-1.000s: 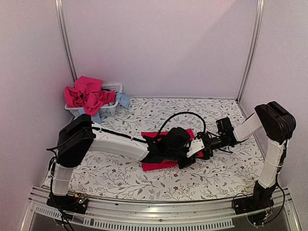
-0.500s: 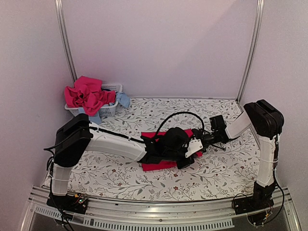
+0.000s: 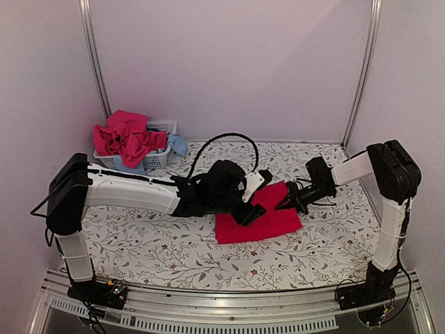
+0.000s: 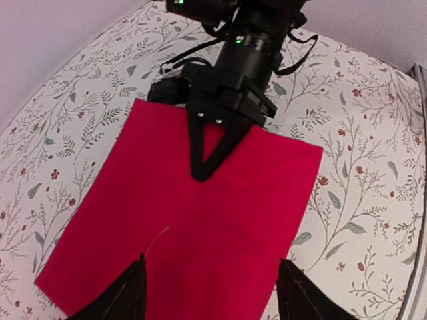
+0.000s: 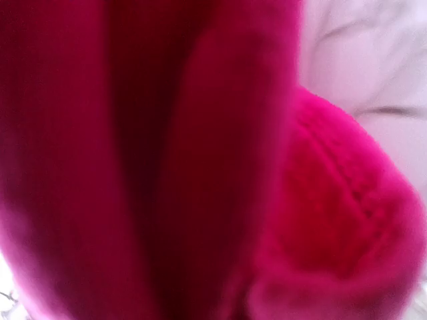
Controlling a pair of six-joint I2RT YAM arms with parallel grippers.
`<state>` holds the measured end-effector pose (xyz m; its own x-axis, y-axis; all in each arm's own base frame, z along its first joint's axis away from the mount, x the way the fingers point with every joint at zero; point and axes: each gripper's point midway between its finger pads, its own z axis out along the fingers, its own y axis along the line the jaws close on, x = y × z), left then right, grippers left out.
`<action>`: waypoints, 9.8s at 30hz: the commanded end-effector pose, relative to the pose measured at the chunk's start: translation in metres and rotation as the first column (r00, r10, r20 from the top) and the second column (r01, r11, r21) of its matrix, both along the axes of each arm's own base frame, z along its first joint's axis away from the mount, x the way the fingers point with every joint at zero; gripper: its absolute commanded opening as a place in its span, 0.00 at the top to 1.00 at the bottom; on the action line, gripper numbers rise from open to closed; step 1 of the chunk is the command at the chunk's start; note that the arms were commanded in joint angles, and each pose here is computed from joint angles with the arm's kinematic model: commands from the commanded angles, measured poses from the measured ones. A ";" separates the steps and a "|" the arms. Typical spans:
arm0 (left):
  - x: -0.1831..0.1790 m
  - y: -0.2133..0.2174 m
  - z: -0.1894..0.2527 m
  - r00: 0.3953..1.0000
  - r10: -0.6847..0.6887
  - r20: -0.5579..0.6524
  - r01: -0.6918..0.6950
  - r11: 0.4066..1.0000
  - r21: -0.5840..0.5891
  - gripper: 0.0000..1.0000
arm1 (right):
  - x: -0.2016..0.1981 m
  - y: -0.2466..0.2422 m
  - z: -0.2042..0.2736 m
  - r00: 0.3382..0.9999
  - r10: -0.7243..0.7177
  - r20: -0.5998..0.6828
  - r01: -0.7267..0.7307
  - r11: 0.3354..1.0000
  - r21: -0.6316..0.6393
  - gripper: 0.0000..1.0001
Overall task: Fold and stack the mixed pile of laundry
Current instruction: Pass from the left arm to the right, then turn over the square-folded T-shirt at the center of the board, then move the square-folded T-shirt to the corner of the board, then pick up the crumpled trousers and place them in the bin, then place the crumpled trousers at the center of the board.
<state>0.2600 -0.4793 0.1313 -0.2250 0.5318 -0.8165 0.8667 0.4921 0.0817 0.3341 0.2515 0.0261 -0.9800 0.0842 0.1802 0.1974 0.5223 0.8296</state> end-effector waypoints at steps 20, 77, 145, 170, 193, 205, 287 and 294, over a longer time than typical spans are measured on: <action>0.059 0.117 -0.018 0.888 0.410 -0.208 -0.404 0.912 0.073 0.29 | 0.051 -0.287 0.171 0.925 0.019 0.378 0.361 0.256 -0.896 1.00; 0.038 0.222 0.012 0.722 0.587 -0.367 -0.649 0.758 -0.064 0.22 | -0.049 -0.037 0.047 0.862 0.477 0.169 -0.183 0.604 -0.776 0.23; 0.073 0.252 0.029 0.594 0.743 -0.309 -0.786 0.618 -0.026 0.21 | 0.162 0.055 0.035 0.837 0.341 0.428 0.044 0.737 -0.674 0.18; 0.074 0.263 0.041 0.573 0.771 -0.278 -0.811 0.582 -0.057 0.16 | 0.071 0.041 -0.006 0.921 0.237 0.310 0.034 0.742 -0.669 0.15; 0.085 0.284 0.065 0.545 0.790 -0.280 -0.835 0.543 -0.092 0.05 | 0.201 0.054 -0.017 0.810 0.259 0.526 0.144 0.781 -0.608 0.14; 0.174 0.372 0.131 0.405 0.849 -0.339 -0.911 0.343 -0.230 0.04 | 0.197 0.093 0.060 0.745 0.254 0.617 0.059 0.896 -0.440 0.12; 0.097 0.222 0.278 0.965 0.226 -0.130 -0.261 0.815 -0.518 0.94 | 0.105 -0.029 0.185 0.723 0.101 0.684 0.083 0.970 -0.230 0.01; 0.069 0.339 0.084 0.704 0.686 -0.182 -0.707 0.701 -0.093 0.36 | 0.065 -0.014 0.155 0.786 0.144 0.601 -0.072 0.987 -0.141 0.04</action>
